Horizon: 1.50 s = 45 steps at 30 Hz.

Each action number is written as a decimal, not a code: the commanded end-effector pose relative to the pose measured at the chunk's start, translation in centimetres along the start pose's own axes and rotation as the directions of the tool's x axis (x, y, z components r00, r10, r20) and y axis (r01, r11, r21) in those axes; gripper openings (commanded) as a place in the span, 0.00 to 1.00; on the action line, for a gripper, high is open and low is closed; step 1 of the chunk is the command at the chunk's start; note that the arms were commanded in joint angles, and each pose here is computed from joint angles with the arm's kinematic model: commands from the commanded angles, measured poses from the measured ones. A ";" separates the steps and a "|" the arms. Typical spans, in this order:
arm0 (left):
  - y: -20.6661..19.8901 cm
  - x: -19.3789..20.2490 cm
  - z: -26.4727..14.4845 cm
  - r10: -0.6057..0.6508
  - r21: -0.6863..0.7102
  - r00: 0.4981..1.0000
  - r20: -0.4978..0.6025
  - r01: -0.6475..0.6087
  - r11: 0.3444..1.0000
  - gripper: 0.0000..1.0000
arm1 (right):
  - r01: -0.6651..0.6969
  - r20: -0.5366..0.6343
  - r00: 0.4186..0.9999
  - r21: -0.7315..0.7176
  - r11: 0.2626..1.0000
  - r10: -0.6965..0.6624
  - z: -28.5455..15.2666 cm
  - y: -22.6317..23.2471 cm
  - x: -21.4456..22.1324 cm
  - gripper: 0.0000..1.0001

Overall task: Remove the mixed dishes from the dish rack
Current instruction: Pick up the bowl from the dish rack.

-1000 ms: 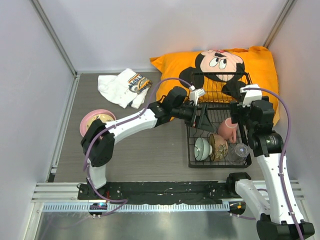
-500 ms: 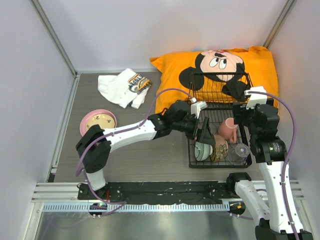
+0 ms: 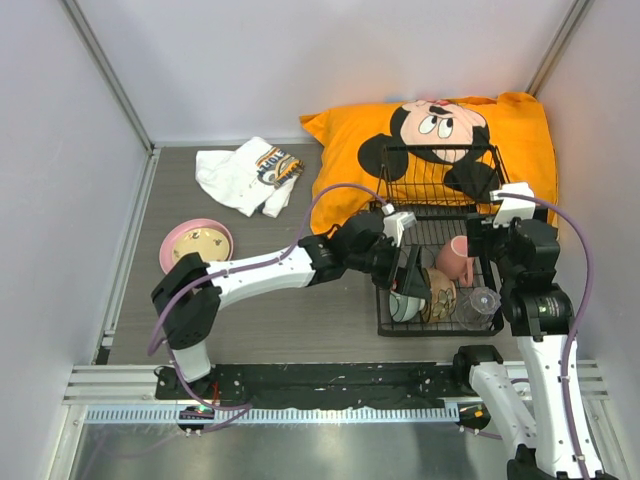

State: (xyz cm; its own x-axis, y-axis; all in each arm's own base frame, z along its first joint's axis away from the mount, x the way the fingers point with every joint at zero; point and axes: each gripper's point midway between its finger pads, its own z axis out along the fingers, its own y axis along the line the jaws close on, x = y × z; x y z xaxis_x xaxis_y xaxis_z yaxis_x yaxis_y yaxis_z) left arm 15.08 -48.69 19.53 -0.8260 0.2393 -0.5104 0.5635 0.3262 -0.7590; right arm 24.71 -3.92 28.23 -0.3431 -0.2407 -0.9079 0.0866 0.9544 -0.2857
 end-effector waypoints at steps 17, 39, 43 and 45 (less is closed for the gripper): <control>-1.4 0.1 4.2 0.015 0.035 0.997 -0.081 -0.012 0.999 0.86 | 0.025 -0.018 1.000 -0.004 1.000 -0.025 -1.4 0.0 1.8 0.89; 2.1 3.0 7.9 0.055 -0.058 0.989 -0.138 -0.064 0.996 0.72 | 0.092 -0.047 0.995 -0.007 0.996 -0.092 -1.3 -0.1 3.1 0.89; 3.0 3.3 8.2 0.063 -0.079 0.988 -0.140 -0.074 0.994 0.68 | 0.103 -0.048 0.994 -0.003 0.995 -0.103 -1.4 -0.1 3.3 0.89; 3.1 3.1 8.1 0.079 -0.084 0.988 -0.130 -0.090 0.992 0.64 | 0.106 -0.051 0.993 -0.001 0.994 -0.106 -1.4 -0.2 3.4 0.89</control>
State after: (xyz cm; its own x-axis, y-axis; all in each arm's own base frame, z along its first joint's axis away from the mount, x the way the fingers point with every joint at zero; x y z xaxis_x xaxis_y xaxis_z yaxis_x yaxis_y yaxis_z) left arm 12.83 -54.85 14.48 -0.7767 0.3786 -0.5033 0.6204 0.3224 -0.7149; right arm 22.43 -4.26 24.95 -0.4172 -0.3166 -0.8519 0.0297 0.9321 -0.3610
